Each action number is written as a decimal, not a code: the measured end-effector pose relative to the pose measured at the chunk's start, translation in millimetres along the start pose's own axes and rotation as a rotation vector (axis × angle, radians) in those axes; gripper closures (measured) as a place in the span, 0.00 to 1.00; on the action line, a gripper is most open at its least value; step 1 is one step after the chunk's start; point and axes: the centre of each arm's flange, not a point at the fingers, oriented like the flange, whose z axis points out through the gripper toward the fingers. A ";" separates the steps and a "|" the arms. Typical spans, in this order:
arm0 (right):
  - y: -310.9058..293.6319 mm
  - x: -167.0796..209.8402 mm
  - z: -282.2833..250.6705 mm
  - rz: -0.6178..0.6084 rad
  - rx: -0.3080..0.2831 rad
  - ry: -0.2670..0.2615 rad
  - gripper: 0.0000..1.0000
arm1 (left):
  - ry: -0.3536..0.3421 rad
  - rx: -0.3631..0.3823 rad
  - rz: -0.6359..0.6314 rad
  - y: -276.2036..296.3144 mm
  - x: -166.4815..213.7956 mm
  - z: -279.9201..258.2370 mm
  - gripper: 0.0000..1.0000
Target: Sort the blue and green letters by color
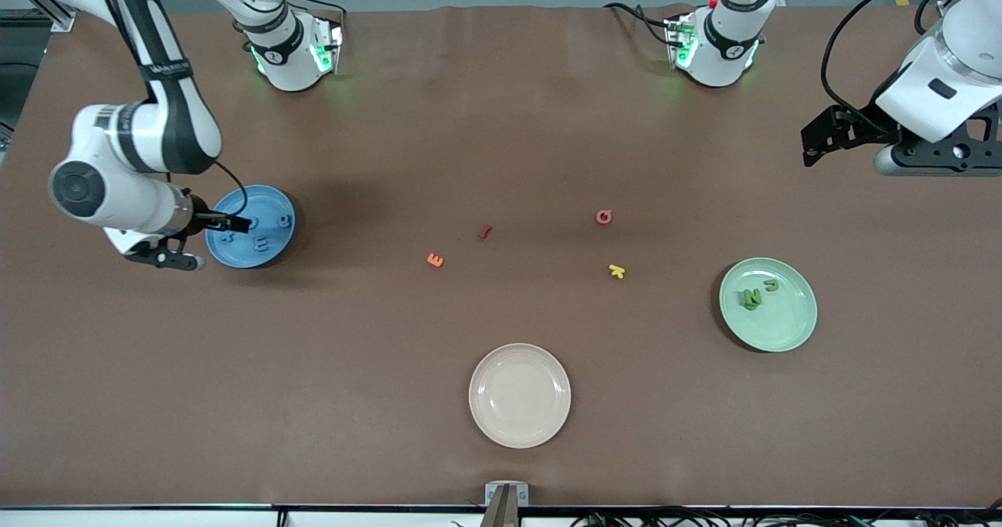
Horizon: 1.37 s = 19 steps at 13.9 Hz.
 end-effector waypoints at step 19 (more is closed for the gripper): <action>24.7 20.5 -200.1 -0.160 0.025 0.142 0.00 | 0.000 -0.001 -0.005 -3.0 2.0 2.3 0.00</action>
